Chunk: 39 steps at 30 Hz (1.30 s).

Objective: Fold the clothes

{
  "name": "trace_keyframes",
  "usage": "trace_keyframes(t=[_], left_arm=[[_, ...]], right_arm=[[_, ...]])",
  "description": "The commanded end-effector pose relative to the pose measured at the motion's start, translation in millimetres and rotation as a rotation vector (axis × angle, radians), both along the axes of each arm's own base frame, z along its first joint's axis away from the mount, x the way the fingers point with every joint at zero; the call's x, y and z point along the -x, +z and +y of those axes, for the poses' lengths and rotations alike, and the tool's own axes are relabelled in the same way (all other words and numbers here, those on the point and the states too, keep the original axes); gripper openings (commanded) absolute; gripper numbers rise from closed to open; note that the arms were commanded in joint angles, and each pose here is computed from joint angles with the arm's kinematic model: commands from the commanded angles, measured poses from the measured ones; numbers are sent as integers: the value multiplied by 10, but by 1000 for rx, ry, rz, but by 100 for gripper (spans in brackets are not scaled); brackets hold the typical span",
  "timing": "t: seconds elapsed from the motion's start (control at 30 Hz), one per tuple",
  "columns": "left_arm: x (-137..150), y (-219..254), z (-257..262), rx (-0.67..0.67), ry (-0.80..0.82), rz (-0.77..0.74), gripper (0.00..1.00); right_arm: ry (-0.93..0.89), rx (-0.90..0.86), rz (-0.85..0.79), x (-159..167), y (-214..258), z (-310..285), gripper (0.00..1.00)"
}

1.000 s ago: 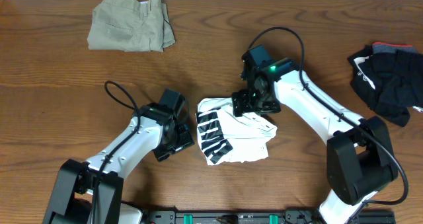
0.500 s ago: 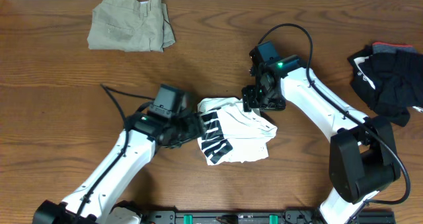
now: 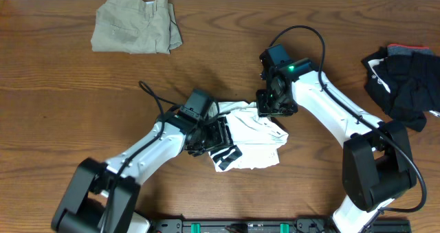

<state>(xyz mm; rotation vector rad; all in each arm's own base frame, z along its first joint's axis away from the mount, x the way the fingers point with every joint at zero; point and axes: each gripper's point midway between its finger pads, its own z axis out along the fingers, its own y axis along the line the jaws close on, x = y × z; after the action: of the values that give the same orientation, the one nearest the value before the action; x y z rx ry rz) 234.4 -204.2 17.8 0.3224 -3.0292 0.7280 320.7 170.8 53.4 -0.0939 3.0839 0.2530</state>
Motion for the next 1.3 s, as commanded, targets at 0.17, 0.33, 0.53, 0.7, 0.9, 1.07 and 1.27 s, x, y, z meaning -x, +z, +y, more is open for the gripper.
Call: trace_keyframes(t=[0.17, 0.33, 0.53, 0.7, 0.9, 1.07, 1.27], left_arm=[[70, -325, 45, -61, 6, 92, 67], [110, -374, 85, -78, 11, 118, 67], [132, -428, 398, -167, 79, 168, 67], [135, -443, 699, -209, 128, 214, 67], [112, -439, 963, -212, 161, 241, 67], [92, -436, 1041, -209, 169, 242, 67], [96, -377, 1042, -205, 138, 221, 66]], right_arm=[[-13, 54, -38, -40, 43, -125, 27], [-27, 107, -51, -58, 37, -218, 12], [-44, 157, -62, -79, 35, -325, 8], [-60, 157, -61, -96, 34, -368, 5], [-70, 160, -62, -113, 34, -407, 6], [-70, 160, -62, -113, 34, -407, 16], [-72, 162, -54, -95, 35, -414, 20]])
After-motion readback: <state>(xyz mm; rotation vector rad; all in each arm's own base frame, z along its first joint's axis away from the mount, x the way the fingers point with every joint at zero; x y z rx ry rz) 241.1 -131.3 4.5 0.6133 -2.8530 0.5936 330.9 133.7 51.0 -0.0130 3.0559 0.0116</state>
